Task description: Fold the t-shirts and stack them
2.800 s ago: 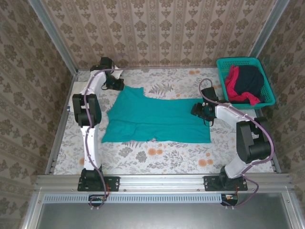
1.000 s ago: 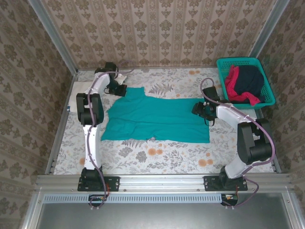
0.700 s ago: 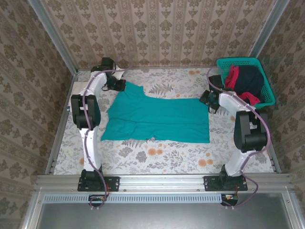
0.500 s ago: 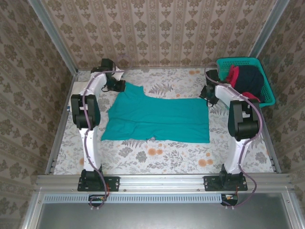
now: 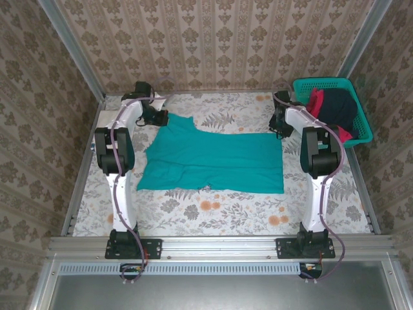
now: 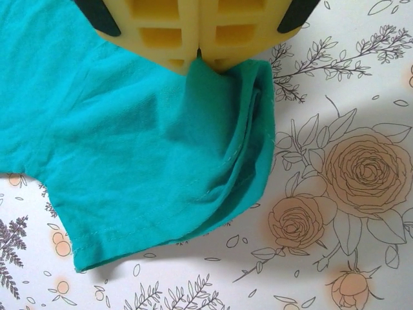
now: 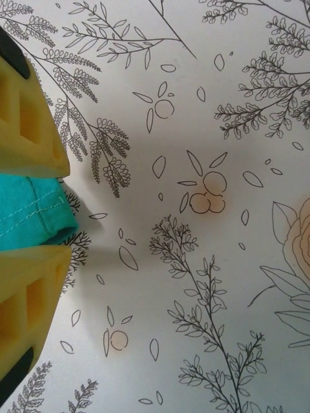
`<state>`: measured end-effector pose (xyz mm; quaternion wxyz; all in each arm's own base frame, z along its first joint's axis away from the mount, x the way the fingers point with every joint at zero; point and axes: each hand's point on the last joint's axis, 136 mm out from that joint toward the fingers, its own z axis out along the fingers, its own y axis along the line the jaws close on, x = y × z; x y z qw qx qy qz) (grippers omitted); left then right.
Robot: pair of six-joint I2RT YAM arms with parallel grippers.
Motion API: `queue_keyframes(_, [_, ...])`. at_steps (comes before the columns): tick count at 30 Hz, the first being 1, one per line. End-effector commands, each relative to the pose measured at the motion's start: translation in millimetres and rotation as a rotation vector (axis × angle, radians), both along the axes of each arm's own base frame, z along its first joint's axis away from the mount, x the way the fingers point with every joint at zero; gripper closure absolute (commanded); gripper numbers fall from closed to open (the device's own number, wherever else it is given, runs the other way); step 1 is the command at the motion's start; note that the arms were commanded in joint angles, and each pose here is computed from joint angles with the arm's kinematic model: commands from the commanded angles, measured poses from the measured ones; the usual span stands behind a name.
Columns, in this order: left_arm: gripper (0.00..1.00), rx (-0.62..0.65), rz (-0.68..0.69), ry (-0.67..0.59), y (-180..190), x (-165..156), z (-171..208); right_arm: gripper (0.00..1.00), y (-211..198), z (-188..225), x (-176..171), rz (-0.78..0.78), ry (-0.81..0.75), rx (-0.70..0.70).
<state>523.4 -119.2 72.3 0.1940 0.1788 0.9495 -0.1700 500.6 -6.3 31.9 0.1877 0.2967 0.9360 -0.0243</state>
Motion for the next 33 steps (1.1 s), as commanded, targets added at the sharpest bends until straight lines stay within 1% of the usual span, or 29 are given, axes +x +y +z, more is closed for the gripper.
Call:
queue_keyframes(1, [1.0, -0.035, 0.013, -0.036, 1.7, 0.0, 24.8, 0.69, 3.6, -10.8, -6.8, 0.015, 0.062, -0.003])
queue_keyframes(4, [1.0, -0.041, 0.01, -0.035, 0.9, -0.7, 25.2, 0.78, 3.3, -15.4, -9.1, 0.023, 0.082, -0.007])
queue_keyframes(9, [1.0, -0.056, 0.011, -0.039, 1.3, -1.9, 27.5, 1.0, 3.0, -12.5, -9.3, 0.033, 0.083, -0.012])
queue_keyframes(15, [1.0, -0.084, 0.024, -0.073, 3.3, -1.6, 42.8, 1.0, 6.5, 15.4, -2.3, 0.063, 0.004, -0.009])
queue_keyframes(20, [1.0, -0.11, 0.04, -0.128, 6.9, -2.1, 67.9, 1.0, 9.1, 46.0, -4.0, 0.076, -0.105, -0.007])
queue_keyframes(25, [1.0, -0.132, 0.052, -0.164, 11.2, -9.6, 86.0, 1.0, 8.3, 66.9, -18.6, 0.075, -0.179, -0.005])
queue_keyframes(28, [1.0, -0.142, 0.055, -0.173, 13.7, -17.5, 93.2, 1.0, 9.5, 77.2, -33.3, 0.08, -0.205, 0.004])
queue_keyframes(33, [1.0, -0.14, 0.062, -0.147, 15.7, -38.3, 93.3, 1.0, 10.6, 94.2, -62.5, 0.095, -0.235, 0.005])
